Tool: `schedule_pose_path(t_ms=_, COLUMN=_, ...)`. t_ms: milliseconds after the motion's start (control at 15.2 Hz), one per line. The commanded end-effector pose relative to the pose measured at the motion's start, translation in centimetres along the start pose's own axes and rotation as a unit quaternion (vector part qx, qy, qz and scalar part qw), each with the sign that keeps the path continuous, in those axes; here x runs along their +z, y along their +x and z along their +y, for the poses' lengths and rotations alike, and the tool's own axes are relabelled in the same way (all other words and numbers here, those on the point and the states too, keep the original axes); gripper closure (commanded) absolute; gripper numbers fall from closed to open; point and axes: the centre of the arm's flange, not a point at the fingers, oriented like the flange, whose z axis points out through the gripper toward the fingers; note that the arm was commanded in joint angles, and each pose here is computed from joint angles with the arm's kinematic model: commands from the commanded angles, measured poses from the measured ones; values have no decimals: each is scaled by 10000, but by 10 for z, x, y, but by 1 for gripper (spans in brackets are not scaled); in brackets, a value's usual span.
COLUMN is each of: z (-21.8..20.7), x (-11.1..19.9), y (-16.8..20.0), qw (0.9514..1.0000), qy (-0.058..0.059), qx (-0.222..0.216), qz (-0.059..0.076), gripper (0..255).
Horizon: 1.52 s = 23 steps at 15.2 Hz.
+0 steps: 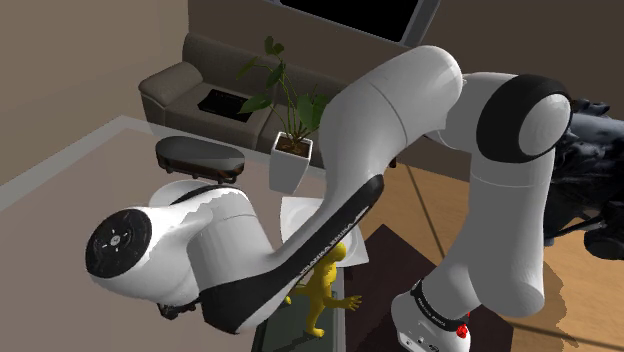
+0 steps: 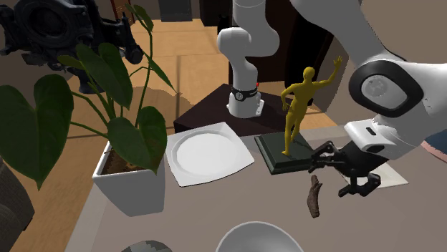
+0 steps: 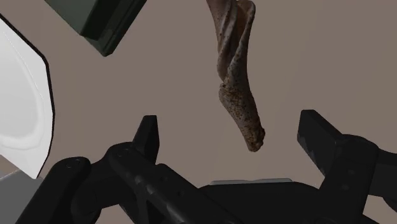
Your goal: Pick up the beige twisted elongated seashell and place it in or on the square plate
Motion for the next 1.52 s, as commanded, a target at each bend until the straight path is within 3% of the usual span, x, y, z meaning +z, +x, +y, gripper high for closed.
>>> schedule_pose_path(t_ms=0, z=-7, x=10, y=-24, qw=9999, qy=1, qx=120, qz=61, gripper=0)
schedule_pose_path(t_ms=594, z=-10, x=54, y=-35, qw=9998, qy=0, qx=168, qz=89, gripper=0)
schedule_pose_path(t_ms=1122, z=-10, x=54, y=-35, qw=9998, qy=-1, qx=168, qz=89, gripper=0)
schedule_pose_path(t_ms=1188, z=-10, x=54, y=-35, qw=9998, qy=-1, qx=168, qz=89, gripper=255)
schedule_pose_path(t_ms=1452, z=-10, x=54, y=-35, qw=9998, qy=-1, qx=168, qz=89, gripper=255)
